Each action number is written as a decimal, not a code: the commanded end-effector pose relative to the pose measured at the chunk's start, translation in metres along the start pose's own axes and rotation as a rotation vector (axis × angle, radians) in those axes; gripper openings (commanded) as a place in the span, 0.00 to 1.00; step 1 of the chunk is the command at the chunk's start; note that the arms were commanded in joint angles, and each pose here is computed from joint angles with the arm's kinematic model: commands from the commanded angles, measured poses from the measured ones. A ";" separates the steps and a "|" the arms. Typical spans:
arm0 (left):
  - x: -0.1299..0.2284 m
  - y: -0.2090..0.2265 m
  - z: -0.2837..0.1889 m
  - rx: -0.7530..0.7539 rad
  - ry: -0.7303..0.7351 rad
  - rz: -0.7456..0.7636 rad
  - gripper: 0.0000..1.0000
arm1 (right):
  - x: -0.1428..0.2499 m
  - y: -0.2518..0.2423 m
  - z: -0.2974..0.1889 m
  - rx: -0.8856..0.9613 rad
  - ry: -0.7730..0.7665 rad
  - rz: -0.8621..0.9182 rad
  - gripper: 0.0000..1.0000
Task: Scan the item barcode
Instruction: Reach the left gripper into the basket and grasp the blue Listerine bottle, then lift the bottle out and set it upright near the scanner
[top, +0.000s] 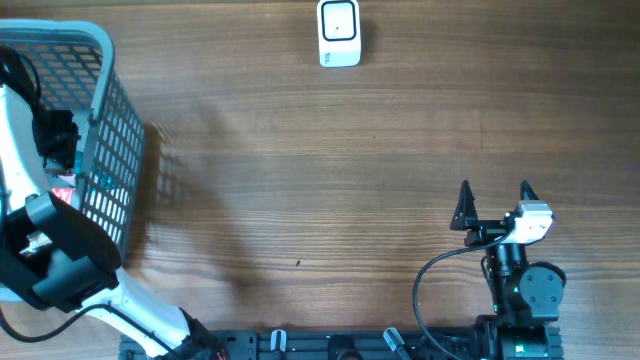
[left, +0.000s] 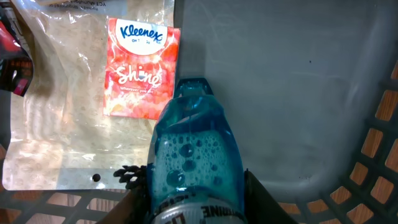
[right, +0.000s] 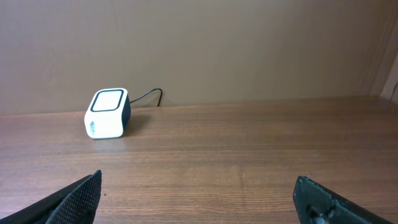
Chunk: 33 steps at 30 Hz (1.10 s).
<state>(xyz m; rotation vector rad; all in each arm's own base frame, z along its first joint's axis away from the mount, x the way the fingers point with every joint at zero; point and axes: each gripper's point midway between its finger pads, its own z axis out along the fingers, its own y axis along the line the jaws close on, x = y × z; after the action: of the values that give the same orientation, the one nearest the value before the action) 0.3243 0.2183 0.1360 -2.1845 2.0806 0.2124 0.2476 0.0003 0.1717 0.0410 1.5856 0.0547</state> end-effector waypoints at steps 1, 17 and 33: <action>-0.002 0.006 0.007 -0.042 -0.018 0.006 0.26 | -0.001 0.003 0.000 -0.016 -0.003 0.018 1.00; -0.009 0.004 -0.019 0.027 -0.054 -0.009 0.04 | -0.001 0.003 0.000 -0.016 -0.003 0.018 1.00; -0.025 0.013 -0.127 0.330 -0.209 -0.071 0.04 | -0.001 0.003 0.000 -0.016 -0.003 0.018 1.00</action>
<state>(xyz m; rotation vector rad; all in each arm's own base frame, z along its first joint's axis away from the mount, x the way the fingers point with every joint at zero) 0.3205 0.2176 0.2029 -2.0657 1.9315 0.1279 0.2476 0.0003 0.1717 0.0410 1.5856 0.0547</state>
